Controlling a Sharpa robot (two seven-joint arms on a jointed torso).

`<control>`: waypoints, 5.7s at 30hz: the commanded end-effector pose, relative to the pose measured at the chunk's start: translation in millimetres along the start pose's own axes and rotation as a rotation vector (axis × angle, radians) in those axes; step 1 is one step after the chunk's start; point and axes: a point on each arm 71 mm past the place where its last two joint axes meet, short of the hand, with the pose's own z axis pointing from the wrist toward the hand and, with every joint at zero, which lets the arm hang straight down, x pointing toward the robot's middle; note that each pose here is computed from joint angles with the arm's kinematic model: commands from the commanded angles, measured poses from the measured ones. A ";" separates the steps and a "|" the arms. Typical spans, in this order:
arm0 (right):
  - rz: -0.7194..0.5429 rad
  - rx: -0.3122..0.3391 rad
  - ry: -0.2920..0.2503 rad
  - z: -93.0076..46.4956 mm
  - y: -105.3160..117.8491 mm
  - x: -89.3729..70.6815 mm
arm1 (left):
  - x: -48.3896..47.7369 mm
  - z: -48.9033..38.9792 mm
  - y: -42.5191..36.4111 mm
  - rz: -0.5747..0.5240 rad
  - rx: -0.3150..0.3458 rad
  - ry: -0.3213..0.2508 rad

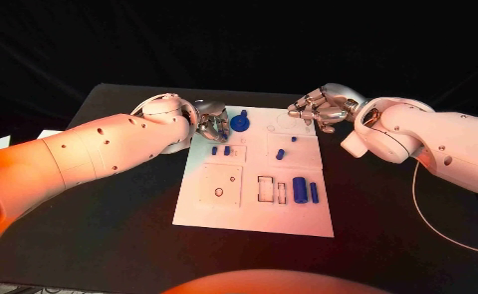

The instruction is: Assemble the parts on the task board

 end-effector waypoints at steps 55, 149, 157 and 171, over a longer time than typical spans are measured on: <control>-0.975 -0.005 0.089 21.2 -5.2 44.7 | -17.6 -52.4 39.9 -1.344 0.039 -0.369; -0.644 -0.351 0.151 17.0 61.9 174.5 | -13.4 -54.8 28.1 -1.338 0.073 -0.325; -0.663 -0.352 0.200 20.3 58.5 194.3 | -13.3 -54.3 26.6 -1.339 0.075 -0.322; -0.669 -0.340 0.227 25.0 54.1 203.7 | -12.5 -53.4 26.1 -1.358 0.071 -0.313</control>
